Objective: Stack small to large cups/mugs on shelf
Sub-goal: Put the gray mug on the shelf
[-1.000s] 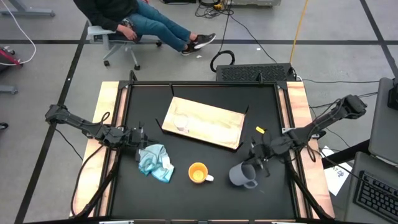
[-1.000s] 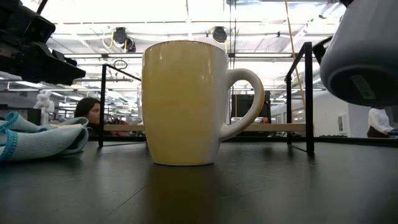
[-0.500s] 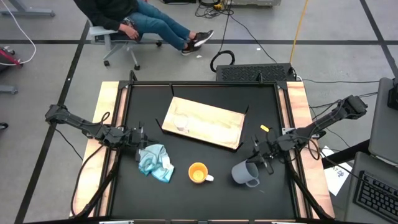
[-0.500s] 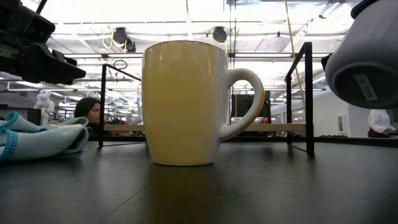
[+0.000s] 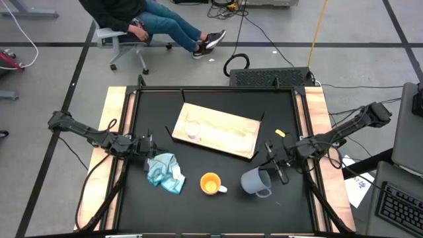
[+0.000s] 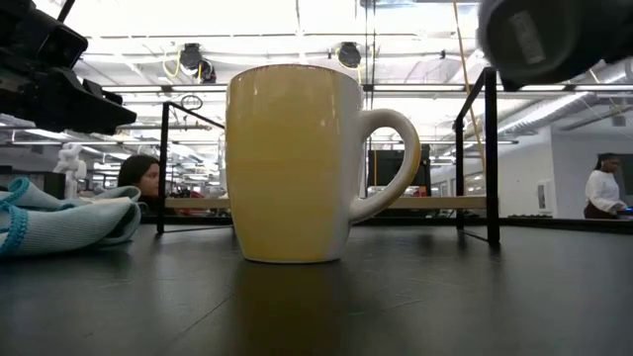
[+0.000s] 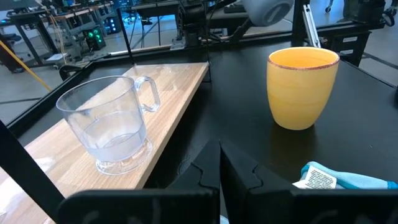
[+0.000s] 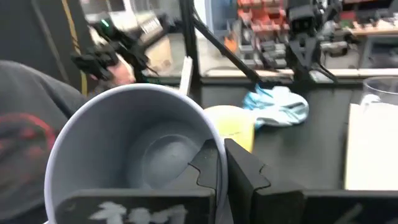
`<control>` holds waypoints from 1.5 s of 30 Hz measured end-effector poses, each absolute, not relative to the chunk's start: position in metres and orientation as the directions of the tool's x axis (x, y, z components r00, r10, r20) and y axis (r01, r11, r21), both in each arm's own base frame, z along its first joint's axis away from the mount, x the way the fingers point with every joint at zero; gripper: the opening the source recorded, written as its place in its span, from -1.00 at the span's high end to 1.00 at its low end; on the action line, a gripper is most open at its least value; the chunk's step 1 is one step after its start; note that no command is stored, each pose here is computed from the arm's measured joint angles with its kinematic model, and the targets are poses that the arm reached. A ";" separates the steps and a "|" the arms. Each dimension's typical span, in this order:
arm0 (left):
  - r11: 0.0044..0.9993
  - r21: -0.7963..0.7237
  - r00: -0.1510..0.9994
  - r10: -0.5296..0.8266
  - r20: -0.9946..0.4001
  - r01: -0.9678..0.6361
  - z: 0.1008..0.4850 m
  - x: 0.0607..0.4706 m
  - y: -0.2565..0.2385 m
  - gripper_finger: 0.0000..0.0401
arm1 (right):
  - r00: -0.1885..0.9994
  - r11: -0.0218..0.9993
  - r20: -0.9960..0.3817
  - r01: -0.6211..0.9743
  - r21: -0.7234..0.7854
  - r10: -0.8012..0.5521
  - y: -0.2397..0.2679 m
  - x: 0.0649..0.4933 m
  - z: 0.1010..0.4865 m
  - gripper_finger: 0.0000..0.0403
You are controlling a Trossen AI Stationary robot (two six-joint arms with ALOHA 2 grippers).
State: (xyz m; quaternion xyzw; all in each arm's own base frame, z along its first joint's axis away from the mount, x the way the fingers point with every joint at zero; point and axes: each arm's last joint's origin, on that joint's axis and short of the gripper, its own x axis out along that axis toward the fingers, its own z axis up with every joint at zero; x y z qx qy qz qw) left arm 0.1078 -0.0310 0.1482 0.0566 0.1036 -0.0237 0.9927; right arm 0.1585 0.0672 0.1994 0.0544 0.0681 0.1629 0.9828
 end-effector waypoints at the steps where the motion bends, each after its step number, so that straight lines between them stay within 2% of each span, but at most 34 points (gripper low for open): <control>1: 0.993 0.107 0.977 -0.035 -0.208 0.059 0.148 0.108 -0.031 0.98 | 0.939 0.946 -0.139 -0.298 0.125 0.314 0.066 0.163 0.205 0.98; 6: 0.993 0.106 0.977 -0.035 -0.208 0.059 0.148 0.108 -0.031 0.98 | 0.949 0.972 -0.227 -0.187 0.144 0.216 0.057 0.186 0.236 0.98; 11: 0.992 0.112 0.977 -0.035 -0.209 0.060 0.148 0.108 -0.031 0.98 | 0.911 0.989 -0.396 -0.074 0.125 0.118 0.042 0.206 0.254 0.98; 14: 0.992 0.114 0.977 -0.035 -0.209 0.060 0.148 0.108 -0.031 0.98 | 0.893 0.993 -0.443 -0.021 0.120 0.072 0.034 0.217 0.260 0.98; 20: 0.993 0.107 0.977 -0.035 -0.208 0.059 0.148 0.108 -0.031 0.98 | 0.864 0.983 -0.497 0.015 0.183 0.080 0.015 0.236 0.271 0.98; 25: 0.992 0.108 0.977 -0.035 -0.209 0.059 0.148 0.108 -0.031 0.98 | 0.824 0.974 -0.566 0.118 0.196 0.014 -0.004 0.250 0.280 0.98; 45: 0.992 0.114 0.977 -0.035 -0.210 0.060 0.148 0.108 -0.031 0.98 | 0.636 0.922 -0.765 0.348 0.168 -0.101 -0.064 0.313 0.282 0.98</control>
